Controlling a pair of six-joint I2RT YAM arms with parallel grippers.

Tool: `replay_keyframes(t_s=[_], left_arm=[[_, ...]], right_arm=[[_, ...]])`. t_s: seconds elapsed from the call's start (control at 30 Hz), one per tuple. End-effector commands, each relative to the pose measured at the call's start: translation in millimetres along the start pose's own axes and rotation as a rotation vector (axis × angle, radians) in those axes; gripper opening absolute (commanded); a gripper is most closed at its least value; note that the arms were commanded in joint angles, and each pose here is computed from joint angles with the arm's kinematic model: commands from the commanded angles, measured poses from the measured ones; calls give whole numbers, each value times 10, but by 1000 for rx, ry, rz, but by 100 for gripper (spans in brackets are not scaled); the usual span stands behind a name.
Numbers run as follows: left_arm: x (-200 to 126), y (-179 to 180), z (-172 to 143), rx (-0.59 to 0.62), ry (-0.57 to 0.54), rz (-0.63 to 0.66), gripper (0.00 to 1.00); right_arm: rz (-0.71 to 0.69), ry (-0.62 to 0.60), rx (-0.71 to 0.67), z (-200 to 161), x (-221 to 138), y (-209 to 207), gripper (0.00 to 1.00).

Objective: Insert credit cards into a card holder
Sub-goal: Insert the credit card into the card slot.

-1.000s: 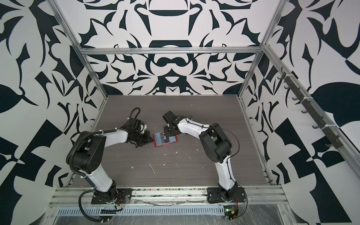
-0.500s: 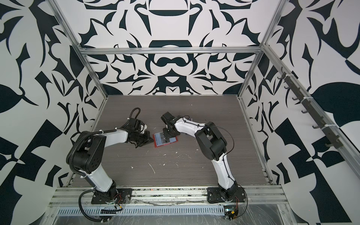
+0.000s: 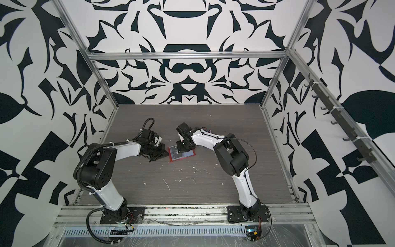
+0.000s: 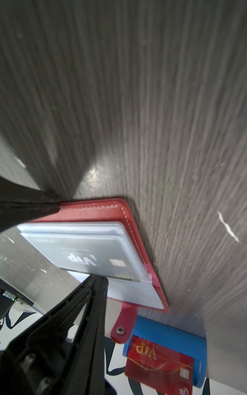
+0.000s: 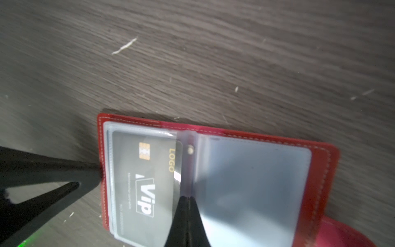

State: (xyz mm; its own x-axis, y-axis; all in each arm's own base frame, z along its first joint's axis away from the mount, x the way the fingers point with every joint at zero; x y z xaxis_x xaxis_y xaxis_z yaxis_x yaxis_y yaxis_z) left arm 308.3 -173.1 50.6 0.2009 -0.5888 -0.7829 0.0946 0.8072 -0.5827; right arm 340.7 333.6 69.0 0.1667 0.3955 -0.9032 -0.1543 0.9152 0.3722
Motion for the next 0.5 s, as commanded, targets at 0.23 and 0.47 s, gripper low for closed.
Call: replay_keyframes(t_s=[0.23, 0.47], left_arm=[[82, 158, -169, -36, 75, 65, 0], [3, 131, -137, -22, 44, 78, 0]], right_arm=[[101, -25, -7, 11, -118, 146, 0], [32, -136, 5, 86, -330, 20, 2]])
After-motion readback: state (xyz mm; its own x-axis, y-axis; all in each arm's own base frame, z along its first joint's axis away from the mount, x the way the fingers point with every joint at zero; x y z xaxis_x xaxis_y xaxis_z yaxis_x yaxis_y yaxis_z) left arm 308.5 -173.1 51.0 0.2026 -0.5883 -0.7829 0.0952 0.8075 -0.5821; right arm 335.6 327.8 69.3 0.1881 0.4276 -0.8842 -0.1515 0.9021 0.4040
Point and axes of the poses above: each gripper's point midway between its finger pads, its own x axis out along the fingers, its own y axis along the line the jaws close on, z = x × y, the point moved 4 cm from there along -x, back along the fingers, and after that the axes turned 12 degrees about x, right-handed, at the moved point
